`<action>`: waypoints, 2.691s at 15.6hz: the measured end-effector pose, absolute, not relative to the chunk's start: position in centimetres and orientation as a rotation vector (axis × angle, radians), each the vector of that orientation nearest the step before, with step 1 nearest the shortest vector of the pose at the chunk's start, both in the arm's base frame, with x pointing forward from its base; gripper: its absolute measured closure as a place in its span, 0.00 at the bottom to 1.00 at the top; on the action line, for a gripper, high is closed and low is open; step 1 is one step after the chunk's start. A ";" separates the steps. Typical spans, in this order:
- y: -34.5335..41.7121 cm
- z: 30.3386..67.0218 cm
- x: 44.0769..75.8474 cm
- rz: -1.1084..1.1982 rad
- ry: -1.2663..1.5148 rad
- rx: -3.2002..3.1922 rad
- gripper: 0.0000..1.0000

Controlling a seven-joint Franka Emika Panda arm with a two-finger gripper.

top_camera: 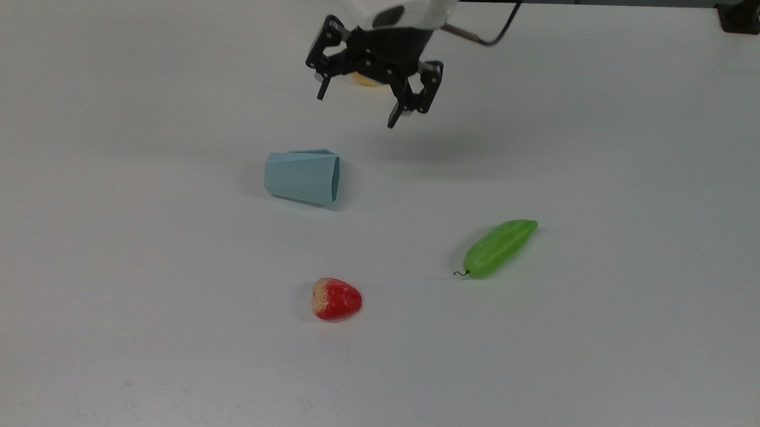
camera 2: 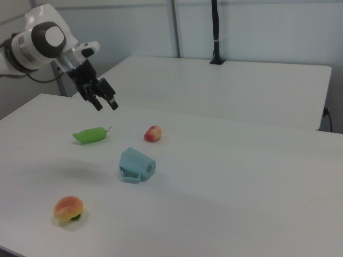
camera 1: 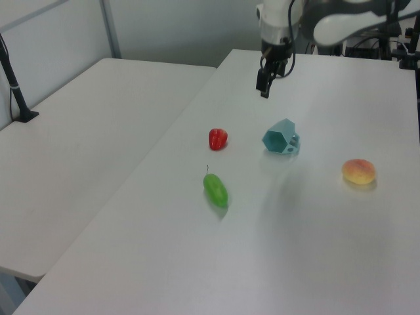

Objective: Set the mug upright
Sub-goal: 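Move the gripper down toward the tipped light-blue mug's base, then close the gripper on the mug's base end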

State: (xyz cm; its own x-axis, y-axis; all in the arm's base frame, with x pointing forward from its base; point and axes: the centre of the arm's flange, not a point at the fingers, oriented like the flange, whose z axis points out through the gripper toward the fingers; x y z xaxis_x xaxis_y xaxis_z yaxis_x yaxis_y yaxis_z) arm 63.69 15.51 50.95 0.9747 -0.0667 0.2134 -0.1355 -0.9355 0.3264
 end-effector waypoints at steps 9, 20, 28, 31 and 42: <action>16.5 41.1 65.5 0.236 -0.147 2.557 0.00; 15.5 33.2 64.3 0.155 -0.035 2.462 0.00; 11.7 31.7 64.7 0.133 -0.049 2.393 0.01; 11.2 30.7 64.2 0.124 -0.004 2.346 0.14; 9.9 32.6 64.0 0.116 -0.018 2.370 0.81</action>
